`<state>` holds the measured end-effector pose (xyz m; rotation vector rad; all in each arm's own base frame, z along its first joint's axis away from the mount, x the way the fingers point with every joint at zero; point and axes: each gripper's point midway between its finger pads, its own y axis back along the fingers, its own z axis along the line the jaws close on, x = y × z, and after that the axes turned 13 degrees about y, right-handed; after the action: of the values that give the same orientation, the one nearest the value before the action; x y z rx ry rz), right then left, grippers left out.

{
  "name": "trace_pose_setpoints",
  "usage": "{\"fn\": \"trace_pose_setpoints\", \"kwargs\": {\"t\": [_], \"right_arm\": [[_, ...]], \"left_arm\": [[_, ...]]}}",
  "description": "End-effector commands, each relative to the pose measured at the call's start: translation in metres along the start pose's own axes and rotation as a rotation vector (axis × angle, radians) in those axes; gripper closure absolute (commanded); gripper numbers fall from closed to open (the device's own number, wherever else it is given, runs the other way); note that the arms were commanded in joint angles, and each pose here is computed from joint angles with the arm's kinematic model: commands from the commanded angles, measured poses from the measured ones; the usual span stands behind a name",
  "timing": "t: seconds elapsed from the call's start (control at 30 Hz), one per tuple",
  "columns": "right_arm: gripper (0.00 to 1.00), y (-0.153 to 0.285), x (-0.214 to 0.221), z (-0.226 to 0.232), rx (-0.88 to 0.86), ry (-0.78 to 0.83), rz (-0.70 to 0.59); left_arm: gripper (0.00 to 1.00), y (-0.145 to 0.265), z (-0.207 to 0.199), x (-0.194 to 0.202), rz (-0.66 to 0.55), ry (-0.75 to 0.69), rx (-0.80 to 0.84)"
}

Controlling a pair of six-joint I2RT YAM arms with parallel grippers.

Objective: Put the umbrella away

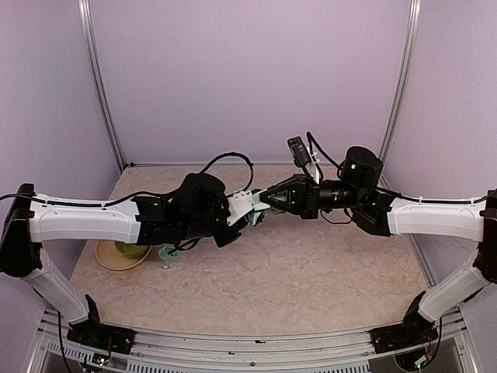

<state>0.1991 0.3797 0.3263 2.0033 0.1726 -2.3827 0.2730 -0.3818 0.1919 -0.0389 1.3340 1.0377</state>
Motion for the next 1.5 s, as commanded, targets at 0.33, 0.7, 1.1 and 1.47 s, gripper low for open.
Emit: {"fn": "trace_pose_setpoints", "kwargs": {"t": [0.33, 0.7, 1.1, 1.47], "right_arm": [[1.00, 0.024, -0.064, -0.021, 0.158, -0.034, -0.282], [1.00, 0.028, 0.038, -0.094, 0.501, -0.274, 0.021], [1.00, 0.011, 0.197, -0.101, 0.479, -0.582, 0.356], [0.92, -0.003, 0.265, -0.084, 0.445, -0.640, 0.538]], "left_arm": [[1.00, -0.005, -0.092, 0.089, 0.248, -0.189, 0.290], [1.00, -0.004, -0.093, 0.084, 0.166, -0.600, -0.011], [1.00, -0.012, -0.166, 0.105, 0.106, -0.703, 0.252], [1.00, -0.017, -0.174, 0.122, 0.200, -0.788, 0.329]]}}
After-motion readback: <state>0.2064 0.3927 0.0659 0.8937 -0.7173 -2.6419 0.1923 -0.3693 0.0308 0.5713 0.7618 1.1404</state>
